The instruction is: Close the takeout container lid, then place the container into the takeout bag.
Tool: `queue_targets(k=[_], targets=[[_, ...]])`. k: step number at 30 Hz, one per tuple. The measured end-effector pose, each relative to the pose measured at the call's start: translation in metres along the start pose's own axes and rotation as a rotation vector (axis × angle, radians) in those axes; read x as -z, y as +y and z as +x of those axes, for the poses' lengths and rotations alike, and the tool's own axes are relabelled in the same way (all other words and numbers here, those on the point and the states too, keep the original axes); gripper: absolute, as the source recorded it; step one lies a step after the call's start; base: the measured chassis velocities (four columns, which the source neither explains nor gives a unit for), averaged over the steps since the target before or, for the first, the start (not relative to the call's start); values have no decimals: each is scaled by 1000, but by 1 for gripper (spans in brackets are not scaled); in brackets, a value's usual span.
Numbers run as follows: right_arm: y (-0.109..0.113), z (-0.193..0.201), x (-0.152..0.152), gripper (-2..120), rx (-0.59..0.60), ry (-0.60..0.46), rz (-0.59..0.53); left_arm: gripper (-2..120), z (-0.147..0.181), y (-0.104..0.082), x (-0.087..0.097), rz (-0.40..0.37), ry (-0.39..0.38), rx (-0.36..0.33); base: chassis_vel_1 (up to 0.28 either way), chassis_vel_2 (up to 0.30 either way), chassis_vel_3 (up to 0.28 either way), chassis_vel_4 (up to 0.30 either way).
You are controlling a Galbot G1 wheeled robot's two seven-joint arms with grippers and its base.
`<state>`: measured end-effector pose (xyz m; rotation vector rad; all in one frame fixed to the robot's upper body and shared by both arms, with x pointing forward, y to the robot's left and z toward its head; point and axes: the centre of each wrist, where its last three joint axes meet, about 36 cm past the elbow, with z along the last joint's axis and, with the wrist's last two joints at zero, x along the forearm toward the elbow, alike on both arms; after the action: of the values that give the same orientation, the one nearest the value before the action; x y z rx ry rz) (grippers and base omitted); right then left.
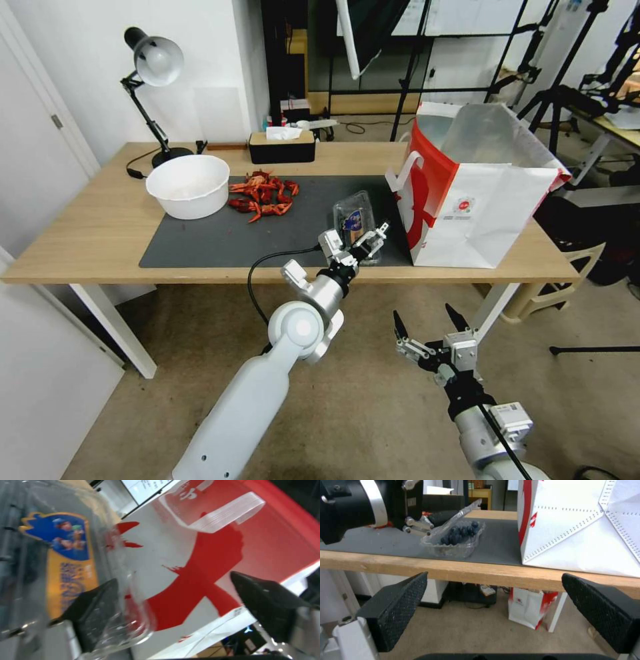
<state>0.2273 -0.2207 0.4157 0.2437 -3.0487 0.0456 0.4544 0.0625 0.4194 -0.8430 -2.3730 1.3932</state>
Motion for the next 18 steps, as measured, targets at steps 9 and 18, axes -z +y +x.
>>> queue_targets(k=[9, 18], targets=[[0, -2, 1, 100, 1, -6, -3, 49, 3, 3, 2, -128, 45, 90, 0, 0, 0, 0], [-1, -3, 1, 100, 0, -9, -8, 18, 3, 5, 4, -245, 82, 145, 0, 0, 0, 0]])
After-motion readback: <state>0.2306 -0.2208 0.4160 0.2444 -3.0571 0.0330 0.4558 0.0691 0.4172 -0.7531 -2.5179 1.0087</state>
